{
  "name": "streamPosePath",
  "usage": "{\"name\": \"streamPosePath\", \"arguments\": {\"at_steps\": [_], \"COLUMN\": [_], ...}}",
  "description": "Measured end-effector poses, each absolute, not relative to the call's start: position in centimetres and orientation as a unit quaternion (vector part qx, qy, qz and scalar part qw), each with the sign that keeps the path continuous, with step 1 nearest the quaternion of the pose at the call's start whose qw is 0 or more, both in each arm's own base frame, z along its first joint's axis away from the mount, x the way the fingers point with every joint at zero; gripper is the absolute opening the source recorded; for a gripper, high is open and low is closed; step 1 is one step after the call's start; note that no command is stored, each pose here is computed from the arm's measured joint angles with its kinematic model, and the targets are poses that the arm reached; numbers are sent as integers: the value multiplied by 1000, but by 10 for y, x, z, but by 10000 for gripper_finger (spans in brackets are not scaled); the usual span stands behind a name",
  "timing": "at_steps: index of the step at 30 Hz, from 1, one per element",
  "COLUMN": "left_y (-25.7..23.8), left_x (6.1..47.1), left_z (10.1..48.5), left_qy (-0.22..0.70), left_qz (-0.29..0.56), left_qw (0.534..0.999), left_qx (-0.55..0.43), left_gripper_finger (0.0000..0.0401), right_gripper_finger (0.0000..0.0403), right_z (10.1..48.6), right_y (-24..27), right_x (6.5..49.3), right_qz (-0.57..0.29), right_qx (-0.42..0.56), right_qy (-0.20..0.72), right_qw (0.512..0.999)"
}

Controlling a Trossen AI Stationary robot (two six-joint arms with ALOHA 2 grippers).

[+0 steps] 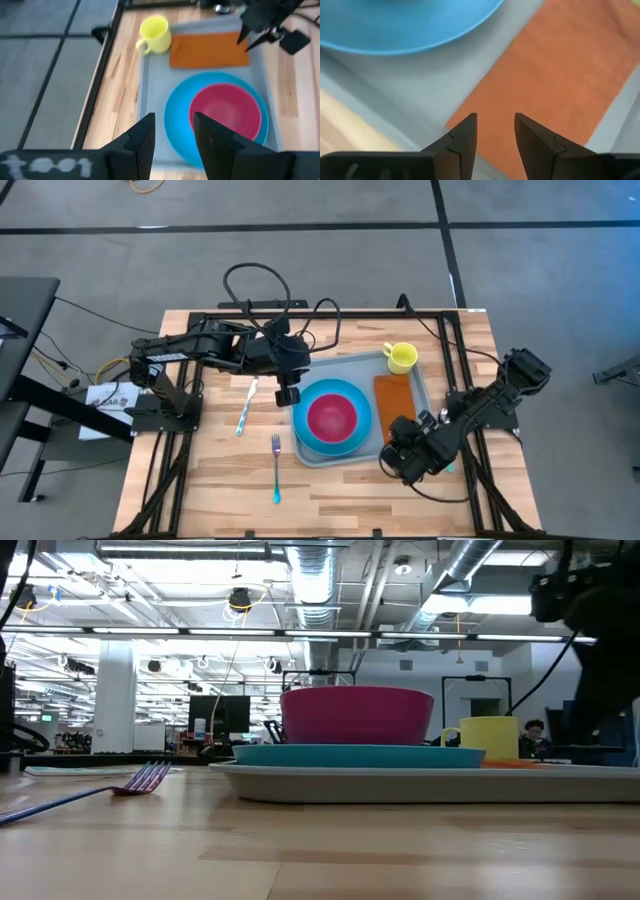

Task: Set up tray
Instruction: Put the green spoon on the brown napkin to the right of the blue plate

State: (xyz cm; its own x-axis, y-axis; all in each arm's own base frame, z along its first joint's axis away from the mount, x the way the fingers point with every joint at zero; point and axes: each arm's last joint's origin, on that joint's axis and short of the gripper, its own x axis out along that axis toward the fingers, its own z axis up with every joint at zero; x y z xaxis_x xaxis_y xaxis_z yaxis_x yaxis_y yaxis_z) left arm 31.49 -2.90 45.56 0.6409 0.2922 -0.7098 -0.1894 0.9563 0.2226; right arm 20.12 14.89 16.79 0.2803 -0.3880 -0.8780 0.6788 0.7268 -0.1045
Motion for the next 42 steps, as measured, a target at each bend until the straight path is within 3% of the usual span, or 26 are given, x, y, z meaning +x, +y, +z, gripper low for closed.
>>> {"name": "streamPosePath", "arguments": {"at_steps": [7,13,21,27,32,35,42], "left_y": [-33,-49,-55,-44,-37,-43,-57], "left_x": [295,287,238,190,161,158,172], "left_z": [444,446,459,402,336,295,203], "left_qy": [483,474,418,448,410,412,392], "left_qz": [186,168,226,301,351,286,111], "left_qw": [854,861,877,841,838,854,900], "left_qx": [55,72,66,34,-83,-141,-153], "left_gripper_finger": [125,125,125,125,125,125,125], "right_gripper_finger": [123,123,123,123,123,123,123], "right_z": [168,180,210,207,202,201,202], "right_y": [141,135,140,160,166,165,153], "right_x": [199,185,149,132,134,140,154], "right_qz": [-361,-386,-380,-329,-331,-328,-339], "right_qx": [152,136,158,159,178,187,179], "right_qy": [525,536,480,499,497,495,500], "right_qw": [756,738,775,786,782,783,776]}}
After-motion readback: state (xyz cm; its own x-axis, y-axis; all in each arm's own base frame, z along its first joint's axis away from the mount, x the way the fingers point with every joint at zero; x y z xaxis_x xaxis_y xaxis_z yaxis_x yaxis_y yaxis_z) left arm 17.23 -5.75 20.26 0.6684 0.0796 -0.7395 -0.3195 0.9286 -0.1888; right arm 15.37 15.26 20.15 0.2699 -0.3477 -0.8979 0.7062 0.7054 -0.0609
